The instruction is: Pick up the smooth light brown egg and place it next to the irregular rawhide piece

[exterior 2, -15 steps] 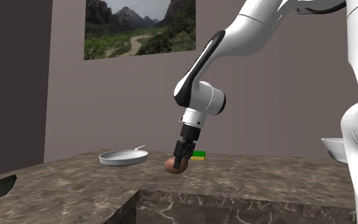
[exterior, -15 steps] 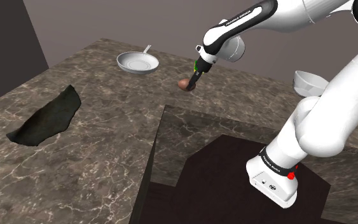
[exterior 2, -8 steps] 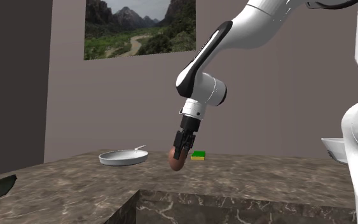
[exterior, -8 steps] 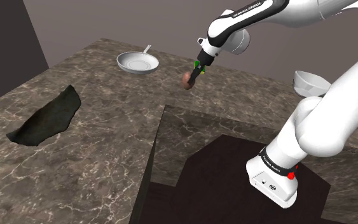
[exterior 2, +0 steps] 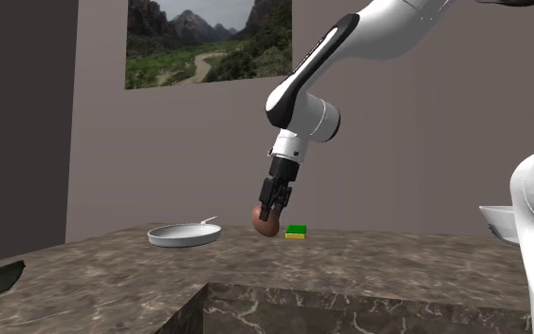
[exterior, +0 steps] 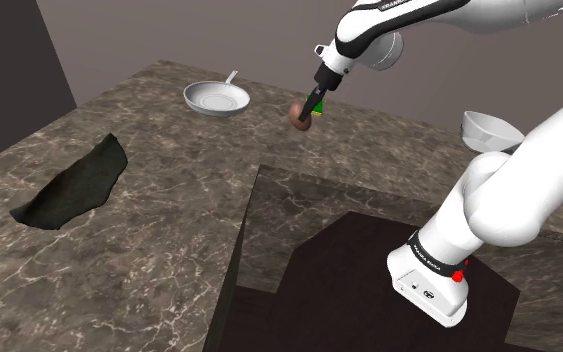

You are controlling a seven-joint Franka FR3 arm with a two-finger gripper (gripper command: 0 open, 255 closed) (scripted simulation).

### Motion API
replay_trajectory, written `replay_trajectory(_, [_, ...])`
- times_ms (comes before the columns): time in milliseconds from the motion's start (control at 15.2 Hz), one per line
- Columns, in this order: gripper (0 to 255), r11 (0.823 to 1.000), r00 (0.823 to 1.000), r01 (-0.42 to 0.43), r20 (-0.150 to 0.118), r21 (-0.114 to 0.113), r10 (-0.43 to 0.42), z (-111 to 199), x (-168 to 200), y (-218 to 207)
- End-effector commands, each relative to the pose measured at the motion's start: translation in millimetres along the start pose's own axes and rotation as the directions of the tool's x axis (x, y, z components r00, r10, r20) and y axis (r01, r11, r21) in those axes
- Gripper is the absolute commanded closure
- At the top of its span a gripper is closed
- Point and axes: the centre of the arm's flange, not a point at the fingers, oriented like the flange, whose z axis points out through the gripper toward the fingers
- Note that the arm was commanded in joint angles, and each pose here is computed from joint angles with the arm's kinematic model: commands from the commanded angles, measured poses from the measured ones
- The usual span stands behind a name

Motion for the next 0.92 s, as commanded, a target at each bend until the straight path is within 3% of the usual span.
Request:
replay_trajectory(0, [255,1.000,1.000,0.000,0.000,0.000,0.000,-10.4,3.3,-1.5])
replay_trajectory(594, [255,1.000,1.000,0.000,0.000,0.000,0.000,-55.8,15.3,-8.8])
replay_trajectory(858, [255,1.000,1.000,0.000,0.000,0.000,0.000,-46.6,31.5,-43.8])
